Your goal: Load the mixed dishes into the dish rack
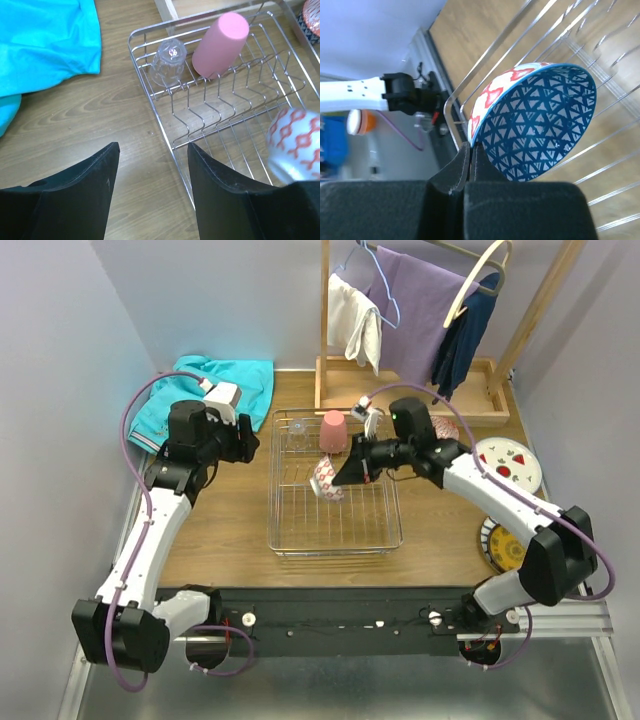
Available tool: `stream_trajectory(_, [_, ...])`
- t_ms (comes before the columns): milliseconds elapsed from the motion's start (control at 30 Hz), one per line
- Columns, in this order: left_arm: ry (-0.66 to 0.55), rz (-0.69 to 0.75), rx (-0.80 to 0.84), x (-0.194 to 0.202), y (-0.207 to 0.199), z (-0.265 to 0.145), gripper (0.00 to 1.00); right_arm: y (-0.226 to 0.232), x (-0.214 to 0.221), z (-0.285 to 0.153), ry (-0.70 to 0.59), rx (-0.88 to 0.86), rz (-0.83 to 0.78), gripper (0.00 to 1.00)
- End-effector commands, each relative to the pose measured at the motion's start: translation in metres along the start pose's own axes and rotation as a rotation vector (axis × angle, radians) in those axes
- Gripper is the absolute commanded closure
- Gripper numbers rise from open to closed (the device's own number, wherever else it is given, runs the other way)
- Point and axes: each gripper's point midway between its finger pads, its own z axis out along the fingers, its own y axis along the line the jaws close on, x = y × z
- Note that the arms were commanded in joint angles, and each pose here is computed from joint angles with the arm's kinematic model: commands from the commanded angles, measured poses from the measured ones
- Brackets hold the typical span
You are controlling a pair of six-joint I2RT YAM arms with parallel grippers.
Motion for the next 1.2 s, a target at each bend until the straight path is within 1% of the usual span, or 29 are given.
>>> stream_trajectory(0, [0.138,-0.026,0.007,0.03,0.005,0.015,0.39,0.044,-0.032,0.004,-0.253,-0.174,0.082,0.99])
stream_trajectory(33, [0.157,-0.028,0.005,0.036,0.006,0.017,0.4,0.043,-0.029,0.008,-0.256,-0.179,0.138,1.0])
stream_trajectory(100, [0.194,-0.032,0.0,0.048,0.01,0.024,0.41,0.04,-0.018,0.019,-0.26,-0.173,0.148,1.0])
stream_trajectory(133, [0.197,-0.031,0.001,0.049,0.01,0.026,0.41,0.038,-0.014,0.023,-0.26,-0.172,0.178,1.0])
stream_trajectory(167, [0.193,-0.031,0.0,0.048,0.011,0.027,0.41,0.039,-0.019,0.023,-0.3,-0.188,0.169,1.0])
stream_trajectory(267, [0.188,-0.027,0.003,0.048,0.01,0.027,0.41,0.028,-0.013,0.034,-0.296,-0.18,0.233,1.0])
stream_trajectory(433, [0.197,-0.019,-0.007,0.057,0.011,0.022,0.41,0.011,-0.014,0.046,-0.307,-0.135,0.342,1.0])
stream_trajectory(600, [0.188,-0.022,-0.018,0.058,0.011,0.016,0.41,-0.013,0.001,0.064,-0.276,-0.018,0.473,1.0])
stream_trajectory(800, [0.182,-0.004,-0.029,0.059,0.013,0.011,0.41,-0.002,0.017,0.082,-0.238,-0.044,0.466,1.0])
stream_trajectory(933, [0.17,-0.014,-0.017,0.06,0.009,0.006,0.41,-0.011,0.032,0.088,-0.2,-0.004,0.49,1.0])
stream_trajectory(1100, [0.173,-0.027,-0.004,0.067,0.006,0.003,0.4,-0.022,0.062,0.086,-0.146,0.045,0.539,1.0])
stream_trajectory(1167, [0.172,-0.028,-0.004,0.068,0.005,0.001,0.4,-0.026,0.081,0.082,-0.116,0.065,0.555,0.99])
